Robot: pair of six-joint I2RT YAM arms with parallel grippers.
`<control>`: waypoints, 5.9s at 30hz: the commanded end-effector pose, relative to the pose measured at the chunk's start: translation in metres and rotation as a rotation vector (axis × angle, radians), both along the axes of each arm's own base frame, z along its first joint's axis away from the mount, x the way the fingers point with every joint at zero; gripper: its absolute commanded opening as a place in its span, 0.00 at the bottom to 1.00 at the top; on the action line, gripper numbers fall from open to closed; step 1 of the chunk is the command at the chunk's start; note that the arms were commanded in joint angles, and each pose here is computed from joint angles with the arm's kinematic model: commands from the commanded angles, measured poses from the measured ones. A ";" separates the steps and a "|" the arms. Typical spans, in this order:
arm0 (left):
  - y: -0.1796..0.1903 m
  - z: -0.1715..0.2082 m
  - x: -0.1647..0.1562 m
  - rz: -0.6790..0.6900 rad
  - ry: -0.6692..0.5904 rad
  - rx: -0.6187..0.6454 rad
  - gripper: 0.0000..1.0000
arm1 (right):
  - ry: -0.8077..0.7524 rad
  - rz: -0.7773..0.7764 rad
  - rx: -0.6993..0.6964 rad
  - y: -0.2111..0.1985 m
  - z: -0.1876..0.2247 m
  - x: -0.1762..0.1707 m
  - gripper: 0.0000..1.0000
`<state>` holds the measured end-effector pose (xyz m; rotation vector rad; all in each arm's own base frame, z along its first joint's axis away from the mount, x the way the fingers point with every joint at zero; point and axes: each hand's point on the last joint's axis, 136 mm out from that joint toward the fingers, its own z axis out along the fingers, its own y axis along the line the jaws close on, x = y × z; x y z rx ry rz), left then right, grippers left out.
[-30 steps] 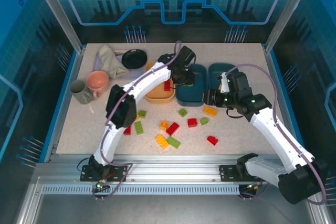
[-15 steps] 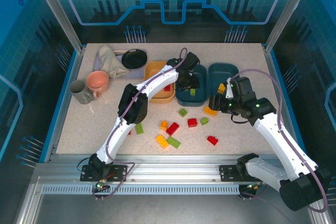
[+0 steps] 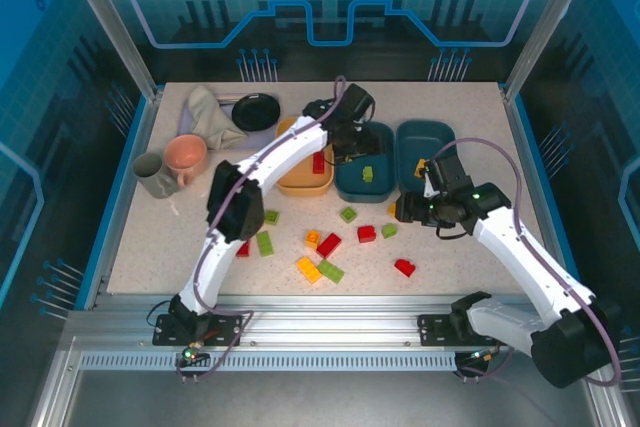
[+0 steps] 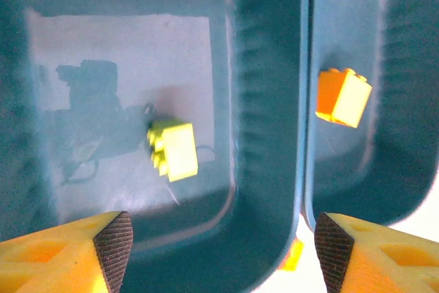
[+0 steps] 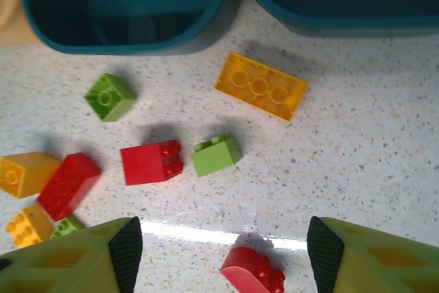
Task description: Sort the legos into containers by color
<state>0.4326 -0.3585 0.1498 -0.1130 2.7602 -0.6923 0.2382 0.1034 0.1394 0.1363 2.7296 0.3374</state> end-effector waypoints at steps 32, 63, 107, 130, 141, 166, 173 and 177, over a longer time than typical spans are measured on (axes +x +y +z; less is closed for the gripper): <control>0.156 0.025 -0.177 0.233 -0.069 -0.109 0.82 | -0.009 -0.295 -0.132 0.002 -0.110 0.062 0.96; 0.149 0.034 -0.190 0.203 -0.070 -0.133 0.81 | 0.005 -0.243 -0.153 -0.002 -0.062 0.029 0.50; 0.289 -0.076 -0.262 0.553 0.411 0.425 0.79 | -0.106 0.105 -0.014 0.033 0.022 0.122 0.81; 0.293 -0.132 -0.223 0.329 0.371 0.401 0.51 | -0.118 0.570 0.426 0.167 0.032 0.014 0.79; 0.301 -0.141 -0.228 0.355 0.383 0.438 0.31 | -0.133 0.565 0.432 0.169 0.038 0.016 0.78; 0.173 -0.053 0.003 0.106 0.179 0.390 0.29 | -0.255 0.209 0.395 0.118 0.087 0.099 0.79; 0.167 -0.091 0.024 0.094 0.223 0.399 0.36 | -0.182 0.220 0.367 0.113 0.067 0.086 0.79; 0.167 -0.093 0.023 0.098 0.232 0.397 0.55 | -0.138 0.238 0.310 0.105 0.051 0.071 0.78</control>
